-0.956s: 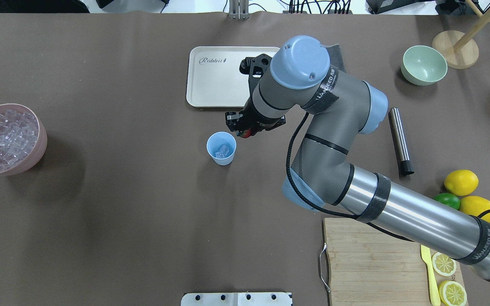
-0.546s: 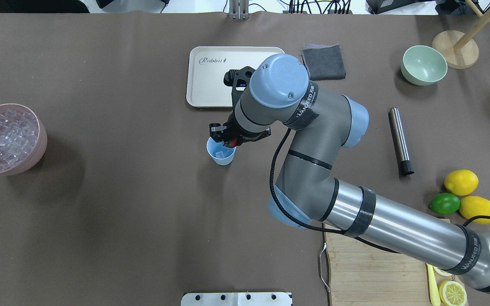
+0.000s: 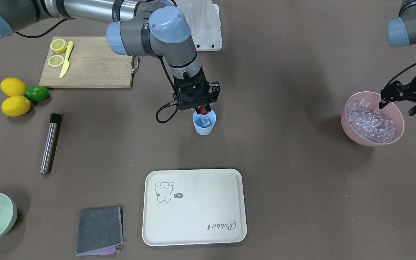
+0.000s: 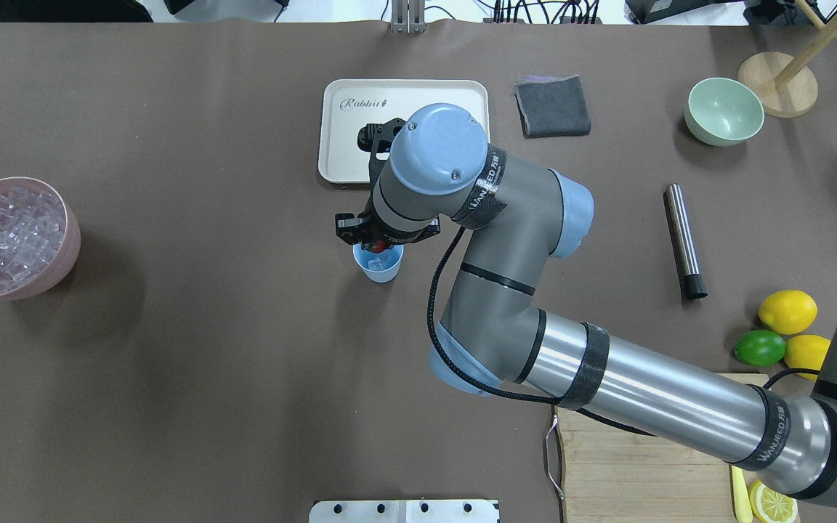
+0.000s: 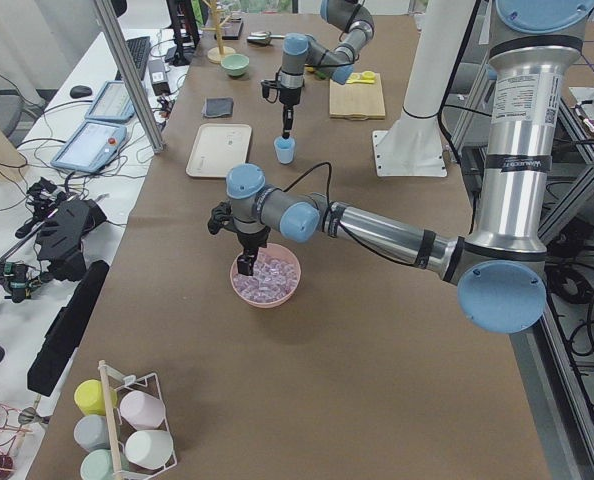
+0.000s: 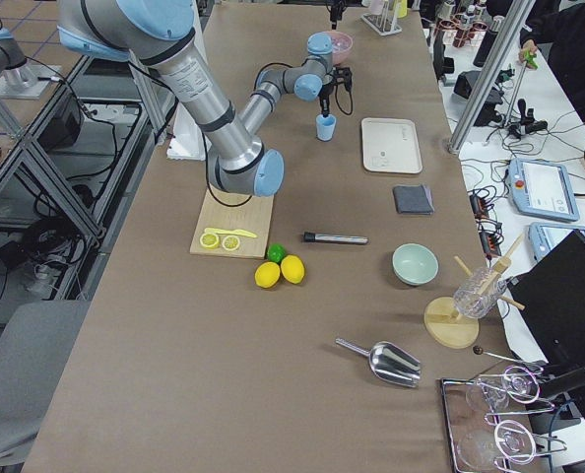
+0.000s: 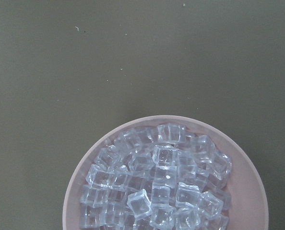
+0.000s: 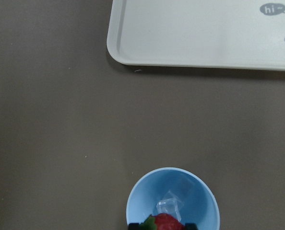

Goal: Mash ice and strawberries in cup
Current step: 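Lower the strawberry into the blue cup and open the right gripper, then move the right gripper back toward the steel muddler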

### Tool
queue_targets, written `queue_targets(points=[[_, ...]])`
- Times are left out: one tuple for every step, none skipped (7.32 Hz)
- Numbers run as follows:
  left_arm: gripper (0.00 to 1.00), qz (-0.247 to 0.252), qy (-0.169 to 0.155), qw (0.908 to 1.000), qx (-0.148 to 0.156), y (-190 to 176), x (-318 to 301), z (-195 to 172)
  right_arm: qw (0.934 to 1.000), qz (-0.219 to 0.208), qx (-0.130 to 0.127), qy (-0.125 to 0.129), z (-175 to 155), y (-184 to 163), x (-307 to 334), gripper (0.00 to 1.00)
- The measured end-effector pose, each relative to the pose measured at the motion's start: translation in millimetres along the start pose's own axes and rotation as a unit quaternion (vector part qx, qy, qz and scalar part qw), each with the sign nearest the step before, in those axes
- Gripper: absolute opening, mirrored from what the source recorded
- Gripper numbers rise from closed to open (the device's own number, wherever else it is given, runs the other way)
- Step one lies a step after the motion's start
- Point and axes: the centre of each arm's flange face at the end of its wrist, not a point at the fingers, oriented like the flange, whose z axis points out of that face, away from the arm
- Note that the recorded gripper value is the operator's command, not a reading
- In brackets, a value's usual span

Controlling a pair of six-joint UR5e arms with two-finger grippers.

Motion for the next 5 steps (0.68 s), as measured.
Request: queue_targets(points=[[0.98, -0.002, -0.001, 1.0, -0.001, 3, -2, 1, 0.9999, 0.0, 0.01, 0.005, 3, 1, -2, 1.0], [0.98, -0.005, -0.003, 1.0, -0.004, 6, -5, 3, 0.9997, 0.002, 0.02, 0.01, 5, 2, -5, 1.0], [0.98, -0.008, -0.004, 0.9999, -0.006, 9, -8, 4, 0.9996, 0.007, 0.026, 0.011, 4, 1, -5, 1.0], [0.98, -0.011, -0.005, 0.9999, -0.006, 11, -12, 3, 0.9994, 0.015, 0.029, 0.014, -1, -3, 7, 1.0], [0.98, -0.016, -0.007, 0.9999, -0.003, 13, -17, -1, 0.9991, 0.027, 0.026, 0.019, -8, -13, 38, 1.0]])
